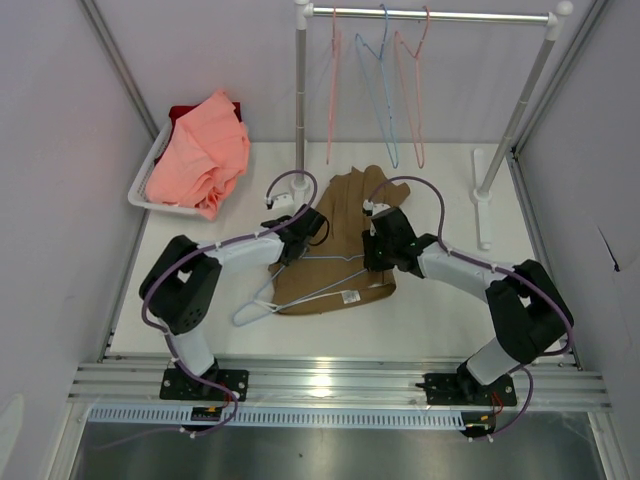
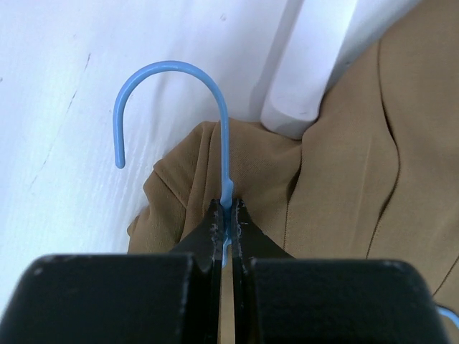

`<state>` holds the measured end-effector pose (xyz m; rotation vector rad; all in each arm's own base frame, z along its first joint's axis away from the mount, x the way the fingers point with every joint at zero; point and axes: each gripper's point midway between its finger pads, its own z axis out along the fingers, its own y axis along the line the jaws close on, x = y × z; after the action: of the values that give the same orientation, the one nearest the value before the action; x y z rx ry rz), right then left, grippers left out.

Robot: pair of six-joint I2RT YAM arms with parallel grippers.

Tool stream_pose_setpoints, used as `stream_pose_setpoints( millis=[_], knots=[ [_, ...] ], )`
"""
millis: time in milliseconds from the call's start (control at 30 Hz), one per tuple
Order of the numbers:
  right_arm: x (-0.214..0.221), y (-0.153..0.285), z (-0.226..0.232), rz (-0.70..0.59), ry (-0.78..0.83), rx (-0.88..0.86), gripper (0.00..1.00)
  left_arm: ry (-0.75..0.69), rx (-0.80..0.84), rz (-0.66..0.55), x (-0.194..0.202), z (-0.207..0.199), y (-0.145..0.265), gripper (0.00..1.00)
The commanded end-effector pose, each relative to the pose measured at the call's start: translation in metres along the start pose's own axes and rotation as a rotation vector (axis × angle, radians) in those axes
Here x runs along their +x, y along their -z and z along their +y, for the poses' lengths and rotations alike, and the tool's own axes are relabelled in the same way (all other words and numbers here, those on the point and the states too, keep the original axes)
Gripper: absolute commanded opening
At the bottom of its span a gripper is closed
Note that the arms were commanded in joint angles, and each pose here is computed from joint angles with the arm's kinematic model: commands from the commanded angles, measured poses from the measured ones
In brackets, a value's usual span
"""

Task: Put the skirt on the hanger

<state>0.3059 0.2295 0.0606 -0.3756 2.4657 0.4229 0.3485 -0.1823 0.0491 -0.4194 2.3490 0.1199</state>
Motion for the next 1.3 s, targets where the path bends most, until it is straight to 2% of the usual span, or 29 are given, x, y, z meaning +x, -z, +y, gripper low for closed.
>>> stream_pose_setpoints(
  millis=[0,67,200,267,400,533,733,1267],
  knots=[
    [-0.028,0.011,0.006,-0.119,0.009,0.034,0.26,-0.026,-0.088,-0.003,0.000,0.012,-0.001,0.00],
    [-0.026,0.013,0.007,-0.125,0.016,0.053,0.30,-0.029,-0.094,0.006,0.002,0.009,-0.004,0.00],
    [-0.024,0.025,0.008,-0.146,0.034,0.089,0.45,-0.022,-0.087,0.016,0.003,0.004,-0.007,0.00],
    [-0.020,0.036,0.012,-0.155,0.056,0.106,0.46,-0.019,-0.083,0.020,0.003,0.001,-0.008,0.00],
    [0.003,0.055,0.018,-0.146,0.074,0.156,0.39,-0.013,-0.071,0.019,-0.001,-0.003,-0.006,0.00],
    [0.035,0.071,0.015,-0.124,-0.031,0.169,0.30,-0.013,-0.055,0.016,-0.005,-0.008,-0.003,0.00],
    [0.076,0.065,0.004,-0.067,-0.103,0.196,0.28,-0.010,-0.032,0.019,-0.008,-0.014,-0.001,0.00],
    [0.050,0.025,0.000,-0.102,0.085,0.274,0.33,-0.018,0.011,0.011,-0.012,-0.018,0.004,0.00]
  ],
)
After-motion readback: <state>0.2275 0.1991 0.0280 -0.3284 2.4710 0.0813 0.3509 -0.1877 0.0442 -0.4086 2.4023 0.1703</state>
